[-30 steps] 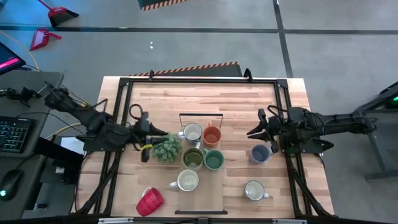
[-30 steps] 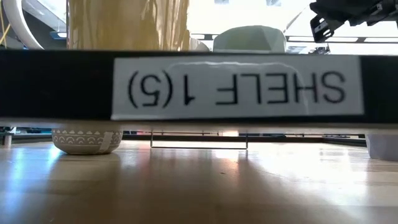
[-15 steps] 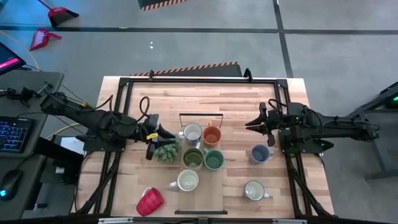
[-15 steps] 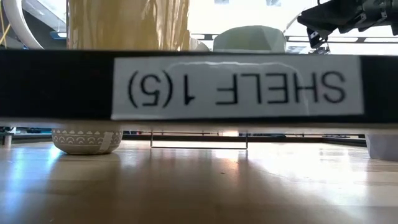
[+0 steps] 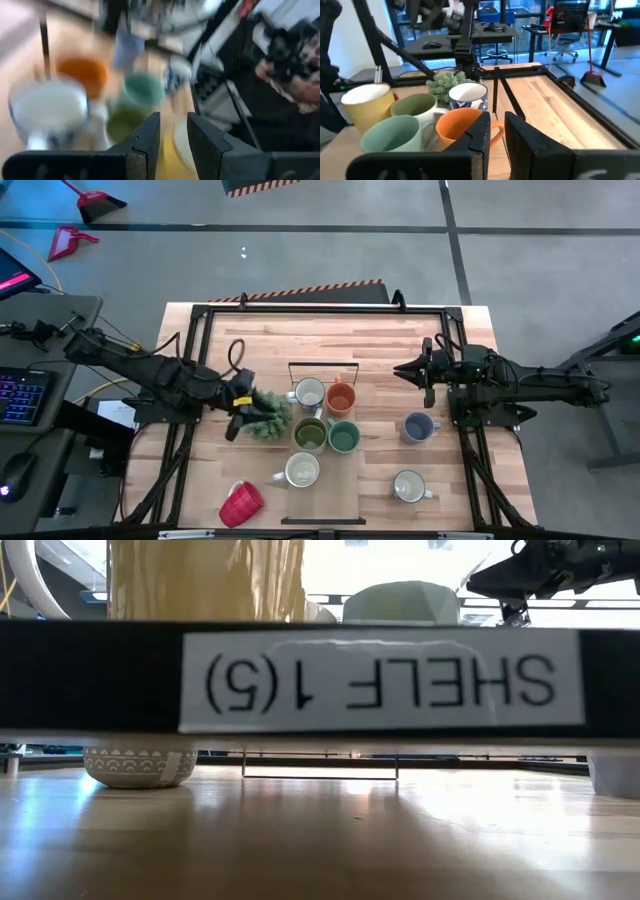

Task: Place coffee mugs
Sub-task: Adjust the red mug on the table

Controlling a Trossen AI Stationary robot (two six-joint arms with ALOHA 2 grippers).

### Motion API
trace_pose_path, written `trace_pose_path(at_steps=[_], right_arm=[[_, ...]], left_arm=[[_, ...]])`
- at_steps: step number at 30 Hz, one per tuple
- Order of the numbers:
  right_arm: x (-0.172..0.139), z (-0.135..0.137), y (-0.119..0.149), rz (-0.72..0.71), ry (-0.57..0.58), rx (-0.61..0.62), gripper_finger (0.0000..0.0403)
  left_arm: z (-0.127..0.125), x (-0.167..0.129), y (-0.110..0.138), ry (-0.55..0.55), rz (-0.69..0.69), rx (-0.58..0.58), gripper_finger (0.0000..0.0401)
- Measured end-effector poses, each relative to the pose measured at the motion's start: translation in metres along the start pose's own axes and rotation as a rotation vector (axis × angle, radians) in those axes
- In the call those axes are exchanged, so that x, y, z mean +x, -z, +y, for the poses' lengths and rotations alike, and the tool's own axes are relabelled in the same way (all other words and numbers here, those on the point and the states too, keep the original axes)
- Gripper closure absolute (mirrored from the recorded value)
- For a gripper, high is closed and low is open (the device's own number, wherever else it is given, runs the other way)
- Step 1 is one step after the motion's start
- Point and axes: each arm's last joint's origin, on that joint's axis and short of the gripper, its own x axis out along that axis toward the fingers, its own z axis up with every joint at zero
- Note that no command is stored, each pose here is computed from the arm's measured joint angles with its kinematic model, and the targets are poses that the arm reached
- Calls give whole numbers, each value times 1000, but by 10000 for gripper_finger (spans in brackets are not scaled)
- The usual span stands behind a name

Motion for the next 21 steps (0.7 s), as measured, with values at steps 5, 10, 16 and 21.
trace_pose_path(at_steps=[5, 10, 16, 21], right_arm=[[0, 0, 0, 0, 1, 97, 360], [0, 0, 0, 0, 2, 169, 360], [0, -2, 4, 29, 70, 192, 360], [0, -2, 7, 62, 86, 256, 360]], left_arm=[[4, -19, 9, -51, 271, -153, 313], [-4, -32, 4, 14, 393, -249, 313], [-15, -24, 15, 81, 565, -325, 304], [-24, -5, 31, 88, 720, -344, 268]])
